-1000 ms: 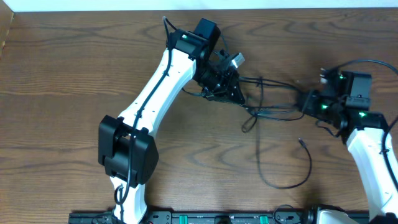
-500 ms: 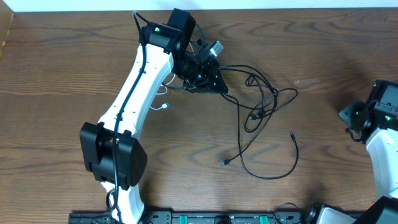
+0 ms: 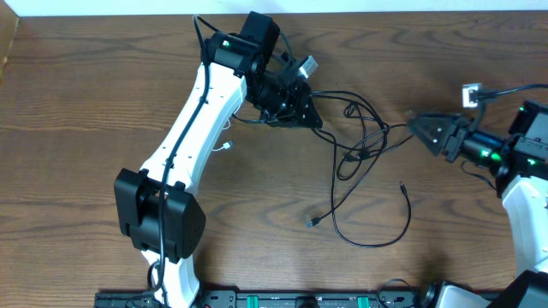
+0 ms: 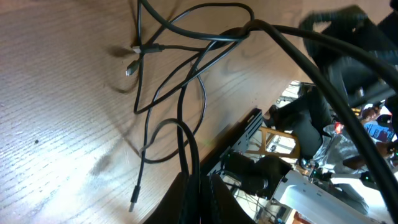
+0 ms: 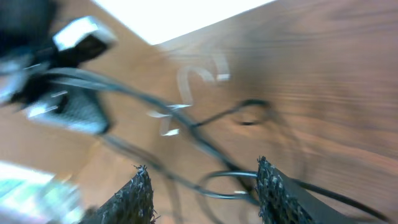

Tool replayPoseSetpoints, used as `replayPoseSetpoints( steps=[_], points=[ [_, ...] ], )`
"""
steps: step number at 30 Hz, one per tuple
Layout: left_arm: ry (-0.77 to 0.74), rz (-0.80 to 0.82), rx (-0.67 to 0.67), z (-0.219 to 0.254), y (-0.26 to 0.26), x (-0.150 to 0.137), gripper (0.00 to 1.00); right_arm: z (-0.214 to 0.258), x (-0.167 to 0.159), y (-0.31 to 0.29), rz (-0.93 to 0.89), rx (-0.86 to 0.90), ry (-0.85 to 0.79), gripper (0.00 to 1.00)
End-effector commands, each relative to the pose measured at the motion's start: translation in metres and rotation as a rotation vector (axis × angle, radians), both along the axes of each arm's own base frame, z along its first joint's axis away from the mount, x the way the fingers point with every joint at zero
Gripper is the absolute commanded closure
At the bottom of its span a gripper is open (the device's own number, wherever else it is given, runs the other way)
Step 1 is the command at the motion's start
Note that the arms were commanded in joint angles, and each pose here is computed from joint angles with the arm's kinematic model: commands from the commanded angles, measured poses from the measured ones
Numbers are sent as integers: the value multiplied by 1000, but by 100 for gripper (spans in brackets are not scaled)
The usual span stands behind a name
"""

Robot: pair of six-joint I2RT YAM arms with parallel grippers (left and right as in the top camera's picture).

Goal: Untangle cables

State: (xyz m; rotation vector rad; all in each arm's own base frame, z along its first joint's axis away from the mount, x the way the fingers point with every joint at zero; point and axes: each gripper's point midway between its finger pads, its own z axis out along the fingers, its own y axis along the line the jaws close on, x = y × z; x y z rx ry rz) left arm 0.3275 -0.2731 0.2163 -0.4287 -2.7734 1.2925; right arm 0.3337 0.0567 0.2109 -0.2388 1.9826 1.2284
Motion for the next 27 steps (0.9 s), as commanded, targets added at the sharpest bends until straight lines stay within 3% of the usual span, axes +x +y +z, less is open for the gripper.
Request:
replayPoseSetpoints(
  steps=[1,4,7,13,17,21,27],
  points=[
    [-35,-6,-28,17,-6,-2,92,21,-23,39,206,101,-76,49],
    [-19,-15,-38,19,-13,-8,92,12,-23,67,248,44,-50,44],
    [-4,-38,-84,26,-21,-14,92,-13,-10,84,162,-80,51,44],
    [84,-96,-292,62,-36,-32,92,-58,32,64,-256,-345,216,39],
    [89,-134,-408,93,-37,-46,92,-76,43,31,-500,-444,297,37],
    [-3,-153,-444,120,-30,-56,92,-95,35,-6,-686,-507,422,37],
    [-323,-134,-447,169,-6,-59,92,-105,25,-32,-750,-540,495,36]
  ],
)
